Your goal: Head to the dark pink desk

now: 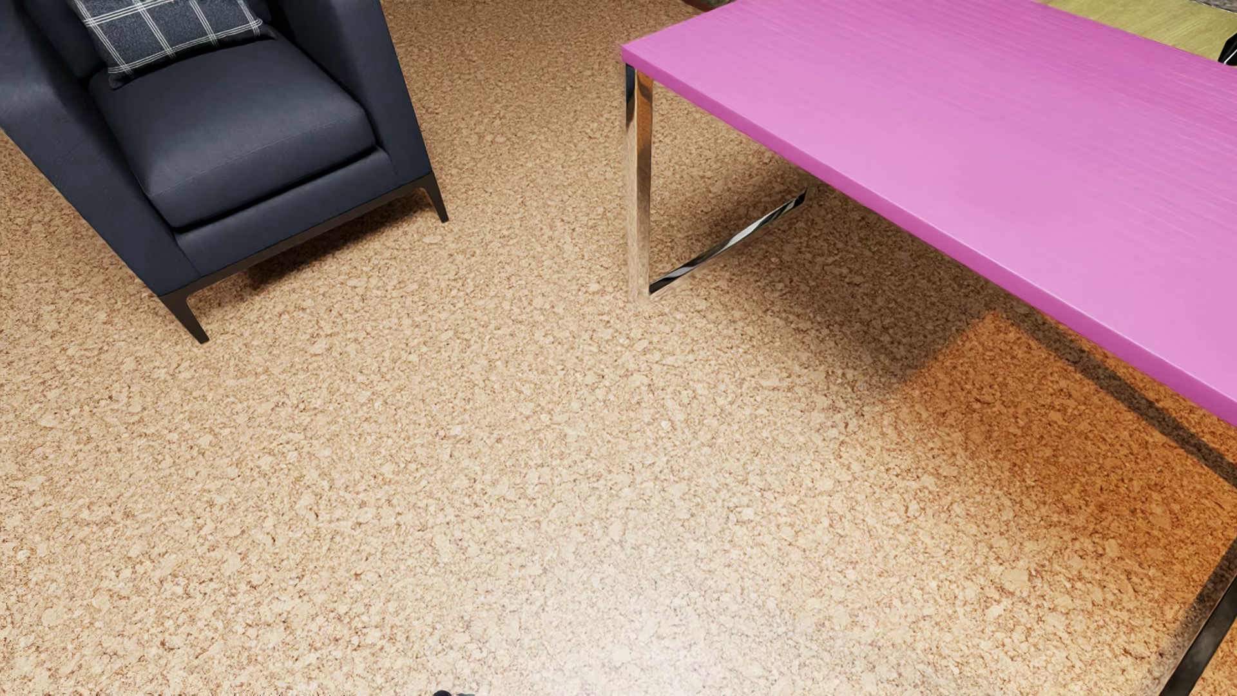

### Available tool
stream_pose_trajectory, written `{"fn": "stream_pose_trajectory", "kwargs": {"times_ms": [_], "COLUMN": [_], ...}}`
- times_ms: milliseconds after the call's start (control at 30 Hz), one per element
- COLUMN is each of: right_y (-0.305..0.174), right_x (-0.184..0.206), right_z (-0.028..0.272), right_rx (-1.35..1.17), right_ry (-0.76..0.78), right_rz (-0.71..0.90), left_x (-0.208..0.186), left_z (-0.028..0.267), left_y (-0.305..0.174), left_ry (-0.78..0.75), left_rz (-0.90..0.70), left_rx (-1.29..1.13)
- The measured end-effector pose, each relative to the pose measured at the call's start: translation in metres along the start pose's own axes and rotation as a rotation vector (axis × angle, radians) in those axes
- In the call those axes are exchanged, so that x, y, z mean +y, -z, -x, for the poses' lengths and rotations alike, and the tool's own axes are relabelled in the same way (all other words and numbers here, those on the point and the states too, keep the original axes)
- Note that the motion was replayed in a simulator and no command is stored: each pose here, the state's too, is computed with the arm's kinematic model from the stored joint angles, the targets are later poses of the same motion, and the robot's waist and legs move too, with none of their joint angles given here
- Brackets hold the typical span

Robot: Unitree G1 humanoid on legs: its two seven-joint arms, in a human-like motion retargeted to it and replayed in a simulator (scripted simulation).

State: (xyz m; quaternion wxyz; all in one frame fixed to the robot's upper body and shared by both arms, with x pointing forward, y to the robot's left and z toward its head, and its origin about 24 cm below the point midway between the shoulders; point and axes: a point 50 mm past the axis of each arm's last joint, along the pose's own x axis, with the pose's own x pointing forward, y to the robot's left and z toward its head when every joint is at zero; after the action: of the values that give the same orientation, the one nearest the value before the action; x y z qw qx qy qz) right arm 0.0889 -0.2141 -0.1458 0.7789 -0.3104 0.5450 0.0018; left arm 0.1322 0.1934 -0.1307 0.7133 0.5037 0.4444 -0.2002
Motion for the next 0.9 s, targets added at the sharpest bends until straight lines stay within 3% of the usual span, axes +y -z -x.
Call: {"fn": "stream_pose_trajectory", "kwargs": {"times_ms": [300,733,900], "right_y": [-0.007,0.027,0.018], "right_x": [-0.006,0.018,0.008], "right_z": [0.001,0.009,0.004], "right_rx": [-0.038,0.065,0.022], "right_ry": [0.030,-0.062,-0.045], "right_rz": [-0.021,0.024,0.087], "left_x": [-0.027,-0.003,-0.019], "left_z": [0.002,-0.005,-0.002], "left_y": [-0.003,0.001,0.013], "left_ry": [0.100,0.018,0.068], "left_rz": [0.005,0.025,0.063], "left_rx": [0.020,0.029,0.073]}}
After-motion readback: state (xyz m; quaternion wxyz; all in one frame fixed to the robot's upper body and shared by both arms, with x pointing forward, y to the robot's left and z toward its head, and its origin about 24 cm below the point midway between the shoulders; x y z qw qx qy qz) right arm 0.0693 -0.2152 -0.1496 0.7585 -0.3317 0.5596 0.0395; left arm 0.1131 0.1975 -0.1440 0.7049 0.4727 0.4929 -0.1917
